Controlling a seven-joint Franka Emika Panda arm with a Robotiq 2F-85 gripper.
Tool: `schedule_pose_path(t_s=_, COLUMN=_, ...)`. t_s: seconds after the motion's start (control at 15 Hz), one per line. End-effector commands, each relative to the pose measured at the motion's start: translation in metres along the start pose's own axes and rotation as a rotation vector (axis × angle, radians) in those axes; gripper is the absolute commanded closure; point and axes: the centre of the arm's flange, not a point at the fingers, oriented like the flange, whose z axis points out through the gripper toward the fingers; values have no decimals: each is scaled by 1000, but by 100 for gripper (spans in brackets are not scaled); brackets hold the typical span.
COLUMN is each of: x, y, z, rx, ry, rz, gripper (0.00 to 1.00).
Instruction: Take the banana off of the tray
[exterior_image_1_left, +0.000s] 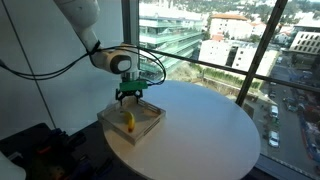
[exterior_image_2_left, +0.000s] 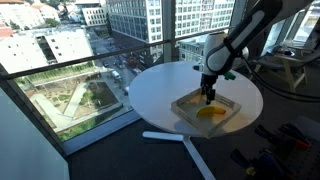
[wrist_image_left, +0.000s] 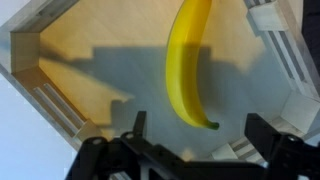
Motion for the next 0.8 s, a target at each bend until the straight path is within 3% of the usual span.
schedule_pose_path(t_s=0.0, x=3, y=10, z=8, rx=-18, ry=-9, rz=-2, gripper=0)
schedule_pose_path(t_s=0.73, x=-16, y=16, z=28, rx=13, ry=-40, rz=32, gripper=0)
